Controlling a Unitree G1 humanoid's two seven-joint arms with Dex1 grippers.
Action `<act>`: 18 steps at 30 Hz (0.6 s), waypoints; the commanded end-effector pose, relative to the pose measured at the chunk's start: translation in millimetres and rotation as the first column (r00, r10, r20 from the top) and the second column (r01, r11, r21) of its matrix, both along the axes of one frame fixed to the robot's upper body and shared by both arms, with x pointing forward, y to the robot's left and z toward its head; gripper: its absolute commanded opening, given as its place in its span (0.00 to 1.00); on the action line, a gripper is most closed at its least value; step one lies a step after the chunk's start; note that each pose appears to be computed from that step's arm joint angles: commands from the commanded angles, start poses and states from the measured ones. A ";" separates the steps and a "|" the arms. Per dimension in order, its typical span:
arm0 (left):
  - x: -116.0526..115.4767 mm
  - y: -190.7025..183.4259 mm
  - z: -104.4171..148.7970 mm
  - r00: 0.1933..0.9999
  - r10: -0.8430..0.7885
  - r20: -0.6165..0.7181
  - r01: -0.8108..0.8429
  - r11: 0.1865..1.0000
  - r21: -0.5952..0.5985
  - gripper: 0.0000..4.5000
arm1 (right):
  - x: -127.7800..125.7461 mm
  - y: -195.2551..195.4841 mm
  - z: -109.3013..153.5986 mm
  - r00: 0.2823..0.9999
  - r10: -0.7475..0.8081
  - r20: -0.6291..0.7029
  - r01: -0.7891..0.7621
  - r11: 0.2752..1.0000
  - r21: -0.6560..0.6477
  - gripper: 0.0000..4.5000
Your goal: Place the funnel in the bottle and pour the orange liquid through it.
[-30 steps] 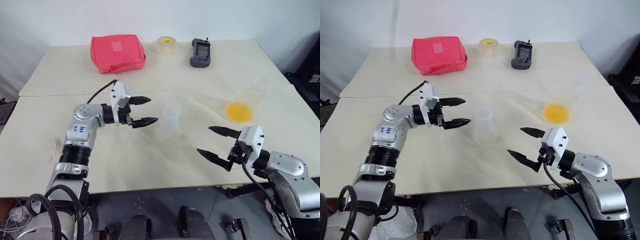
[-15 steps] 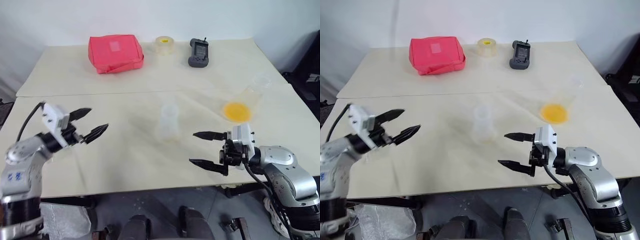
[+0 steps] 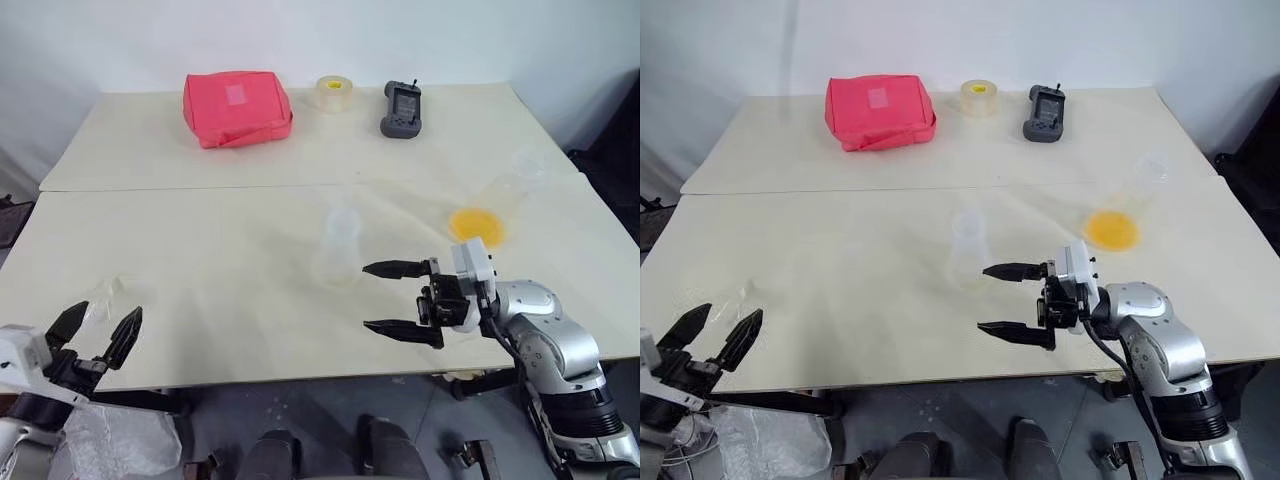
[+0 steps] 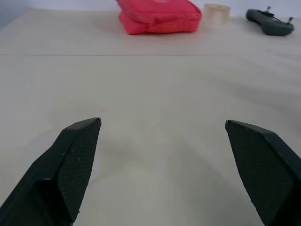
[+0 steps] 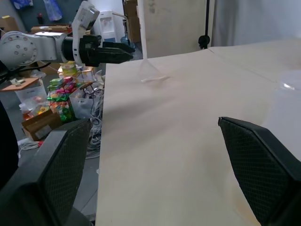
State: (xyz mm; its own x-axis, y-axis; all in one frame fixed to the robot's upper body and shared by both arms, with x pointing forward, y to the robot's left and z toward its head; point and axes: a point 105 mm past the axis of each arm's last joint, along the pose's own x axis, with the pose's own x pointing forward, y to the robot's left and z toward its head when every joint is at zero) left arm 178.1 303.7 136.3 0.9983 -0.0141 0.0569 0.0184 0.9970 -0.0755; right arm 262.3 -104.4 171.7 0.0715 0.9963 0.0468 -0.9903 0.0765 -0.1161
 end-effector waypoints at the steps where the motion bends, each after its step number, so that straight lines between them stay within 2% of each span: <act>1: -13.5 11.4 -0.3 0.993 0.120 0.003 -0.120 0.992 -0.033 1.00 | 4.8 -5.1 2.3 0.999 0.015 0.031 -0.016 1.000 0.005 1.00; 9: 9.4 27.9 -13.0 0.962 0.271 -0.028 -0.272 0.955 -0.115 1.00 | 13.8 -12.8 0.8 0.998 -0.015 0.054 0.015 1.000 -0.001 1.00; 13: 36.5 23.4 -19.9 0.971 0.234 -0.041 -0.237 0.962 -0.133 1.00 | 14.1 -14.9 0.9 0.998 -0.037 0.060 0.037 0.999 -0.011 1.00; 18: 59.2 23.8 -24.3 0.975 0.216 -0.054 -0.222 0.965 -0.141 1.00 | 12.6 -15.8 4.3 0.995 -0.072 0.073 0.074 0.997 -0.018 1.00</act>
